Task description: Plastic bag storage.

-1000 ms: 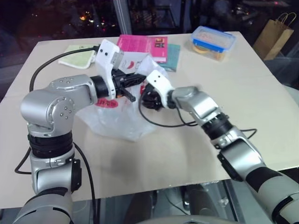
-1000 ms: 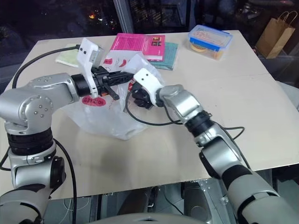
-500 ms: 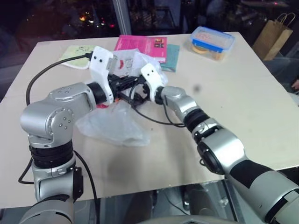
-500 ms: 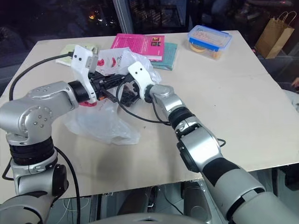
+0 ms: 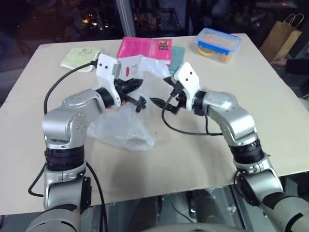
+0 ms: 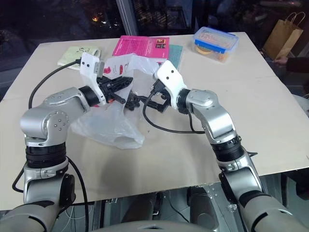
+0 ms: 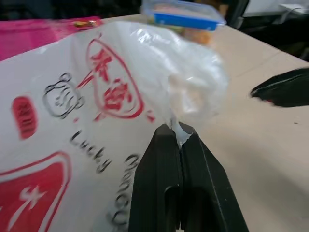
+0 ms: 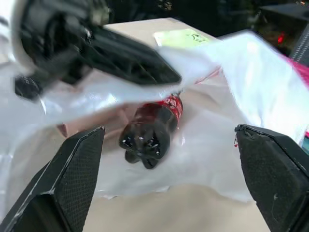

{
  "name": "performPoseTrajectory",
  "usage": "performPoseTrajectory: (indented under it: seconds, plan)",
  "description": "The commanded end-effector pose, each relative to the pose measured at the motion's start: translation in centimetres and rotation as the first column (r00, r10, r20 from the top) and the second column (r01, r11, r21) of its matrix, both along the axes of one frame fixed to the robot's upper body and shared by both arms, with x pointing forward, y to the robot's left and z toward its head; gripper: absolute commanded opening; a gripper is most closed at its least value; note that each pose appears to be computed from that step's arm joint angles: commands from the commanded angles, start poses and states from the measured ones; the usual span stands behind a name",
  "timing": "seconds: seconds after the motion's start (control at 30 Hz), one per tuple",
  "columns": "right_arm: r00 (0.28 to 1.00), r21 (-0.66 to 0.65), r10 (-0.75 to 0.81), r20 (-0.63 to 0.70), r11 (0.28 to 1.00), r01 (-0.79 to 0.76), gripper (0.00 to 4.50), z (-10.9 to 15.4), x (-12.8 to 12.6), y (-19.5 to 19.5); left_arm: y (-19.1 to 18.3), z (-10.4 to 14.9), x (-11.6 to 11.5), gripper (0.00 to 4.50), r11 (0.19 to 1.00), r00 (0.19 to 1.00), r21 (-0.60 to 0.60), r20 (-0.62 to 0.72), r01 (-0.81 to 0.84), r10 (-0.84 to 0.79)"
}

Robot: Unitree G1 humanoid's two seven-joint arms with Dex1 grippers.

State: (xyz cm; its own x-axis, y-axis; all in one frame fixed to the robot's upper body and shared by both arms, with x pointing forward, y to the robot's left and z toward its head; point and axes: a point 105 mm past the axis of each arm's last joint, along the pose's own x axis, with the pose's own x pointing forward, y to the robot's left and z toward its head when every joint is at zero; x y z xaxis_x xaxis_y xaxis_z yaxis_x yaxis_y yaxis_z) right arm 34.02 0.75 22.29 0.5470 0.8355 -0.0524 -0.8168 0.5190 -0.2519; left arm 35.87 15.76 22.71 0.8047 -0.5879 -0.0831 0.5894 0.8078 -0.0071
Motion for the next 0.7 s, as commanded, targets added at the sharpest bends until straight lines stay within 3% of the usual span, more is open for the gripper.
performPoseTrajectory:
  seconds: [0.03,0.13,0.3,0.4,0.47,0.5,0.57,0.67,0.7]
  plan:
    - [0.985,0.039,-0.172,-0.026,0.984,0.173,4.50,0.6,2.3,-1.4,0.6,2.3,-0.5,0.78,0.998,0.998,-0.063,0.063,0.021,-0.017]
    - [0.968,0.064,-0.240,-0.075,0.968,0.244,4.50,0.2,4.9,-1.1,1.1,3.1,-1.9,2.13,0.997,0.995,-0.053,0.089,0.053,-0.048]
    - [0.947,0.081,-0.297,-0.119,0.948,0.308,4.50,-0.9,8.6,-1.2,2.8,3.7,-4.9,2.13,0.992,0.991,-0.042,0.060,0.119,-0.116]
    - [0.945,0.093,-0.308,-0.112,0.943,0.319,3.64,-0.7,9.9,-1.7,3.7,2.3,-8.6,2.17,0.976,0.975,-0.004,-0.042,0.216,-0.216]
    - [0.949,0.096,-0.298,-0.103,0.946,0.308,2.75,-0.6,10.1,-1.7,3.9,1.4,-10.9,2.17,0.961,0.956,0.019,-0.110,0.277,-0.273]
    - [0.951,0.098,-0.293,-0.101,0.948,0.303,2.08,-0.5,10.2,-1.8,3.7,0.8,-12.5,2.17,0.946,0.935,0.013,-0.153,0.325,-0.319]
    - [0.957,0.088,-0.275,-0.093,0.955,0.283,1.22,-0.5,10.2,-2.1,3.3,-1.3,-16.1,2.17,0.907,0.871,0.002,-0.278,0.422,-0.405]
    - [0.956,0.077,-0.280,-0.087,0.955,0.286,0.05,-0.6,10.3,-2.5,2.1,-3.5,-17.7,2.17,0.884,0.850,0.066,-0.316,0.463,-0.422]
    - [0.956,0.076,-0.281,-0.086,0.955,0.288,0.05,-0.5,10.3,-2.6,1.6,-4.0,-17.8,2.17,0.882,0.850,0.067,-0.311,0.467,-0.426]
